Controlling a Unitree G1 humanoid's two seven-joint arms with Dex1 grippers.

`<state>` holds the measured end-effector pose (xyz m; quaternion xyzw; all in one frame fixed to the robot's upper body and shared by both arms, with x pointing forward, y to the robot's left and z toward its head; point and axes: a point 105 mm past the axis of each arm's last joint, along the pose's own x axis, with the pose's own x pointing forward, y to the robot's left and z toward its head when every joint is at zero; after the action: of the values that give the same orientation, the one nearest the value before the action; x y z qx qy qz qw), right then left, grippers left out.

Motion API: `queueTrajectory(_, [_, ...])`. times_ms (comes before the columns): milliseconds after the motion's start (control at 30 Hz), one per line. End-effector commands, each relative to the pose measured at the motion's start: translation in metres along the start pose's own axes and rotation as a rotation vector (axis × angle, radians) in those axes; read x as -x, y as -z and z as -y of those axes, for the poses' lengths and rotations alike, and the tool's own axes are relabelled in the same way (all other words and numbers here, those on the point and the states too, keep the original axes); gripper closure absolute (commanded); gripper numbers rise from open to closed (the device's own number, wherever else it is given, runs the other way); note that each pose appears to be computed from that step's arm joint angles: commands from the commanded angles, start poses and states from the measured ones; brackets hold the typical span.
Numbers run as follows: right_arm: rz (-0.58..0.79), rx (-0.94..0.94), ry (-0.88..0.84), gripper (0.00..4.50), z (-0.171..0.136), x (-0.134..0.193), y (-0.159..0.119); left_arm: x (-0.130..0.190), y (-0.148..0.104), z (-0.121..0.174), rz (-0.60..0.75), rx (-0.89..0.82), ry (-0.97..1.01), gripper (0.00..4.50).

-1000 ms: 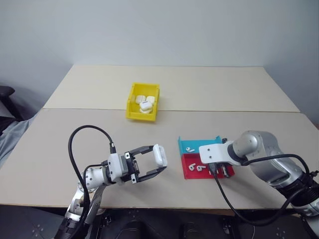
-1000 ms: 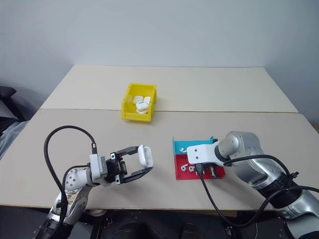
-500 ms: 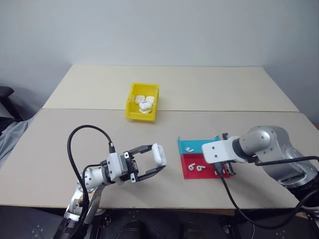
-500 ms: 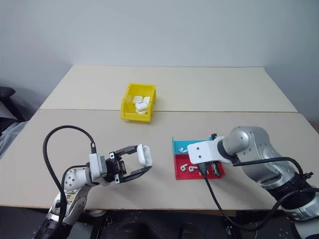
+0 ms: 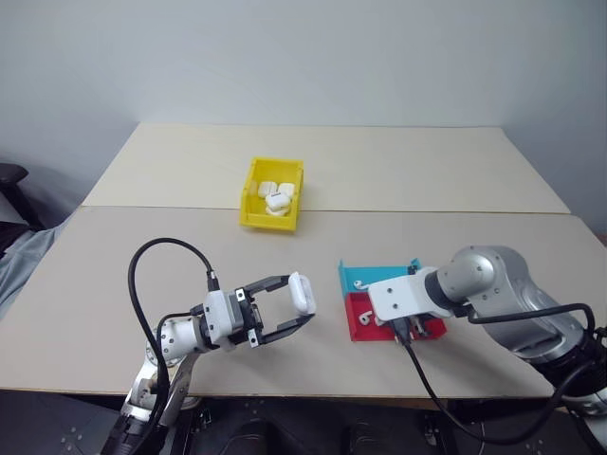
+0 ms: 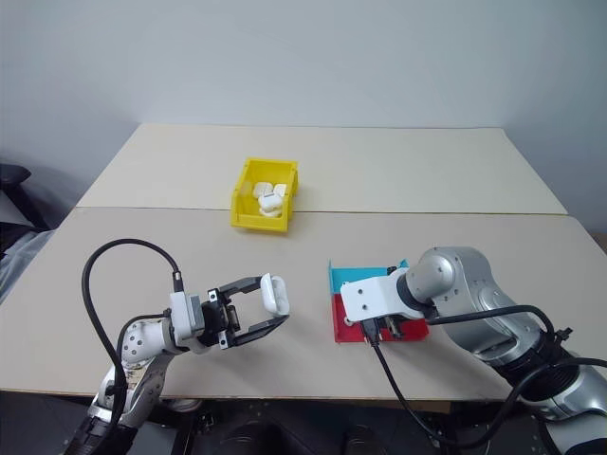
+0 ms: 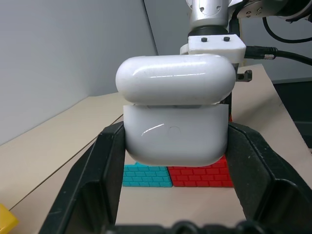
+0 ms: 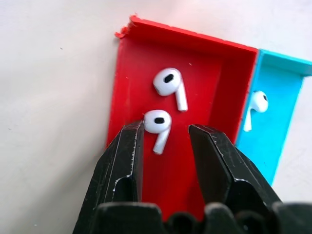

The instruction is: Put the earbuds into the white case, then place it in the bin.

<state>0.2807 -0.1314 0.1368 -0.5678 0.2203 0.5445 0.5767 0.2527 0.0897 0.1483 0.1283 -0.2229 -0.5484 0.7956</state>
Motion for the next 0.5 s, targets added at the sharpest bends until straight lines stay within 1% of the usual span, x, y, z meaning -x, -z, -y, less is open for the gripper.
queueTrajectory(33, [-0.014,0.042,0.01,2.67,0.0,-0.002,-0.002,-0.002,-0.011,-0.001,0.032,-0.046,-0.005,1.75])
queueTrajectory(200, [-0.04,0.044,0.017,2.67,0.003,-0.01,0.004,-0.001,-0.01,-0.001,0.02,-0.051,-0.018,1.75])
queueTrajectory(500, [-0.041,0.041,0.009,2.67,0.003,-0.017,0.007,0.001,-0.009,0.0,0.016,-0.056,-0.022,1.75])
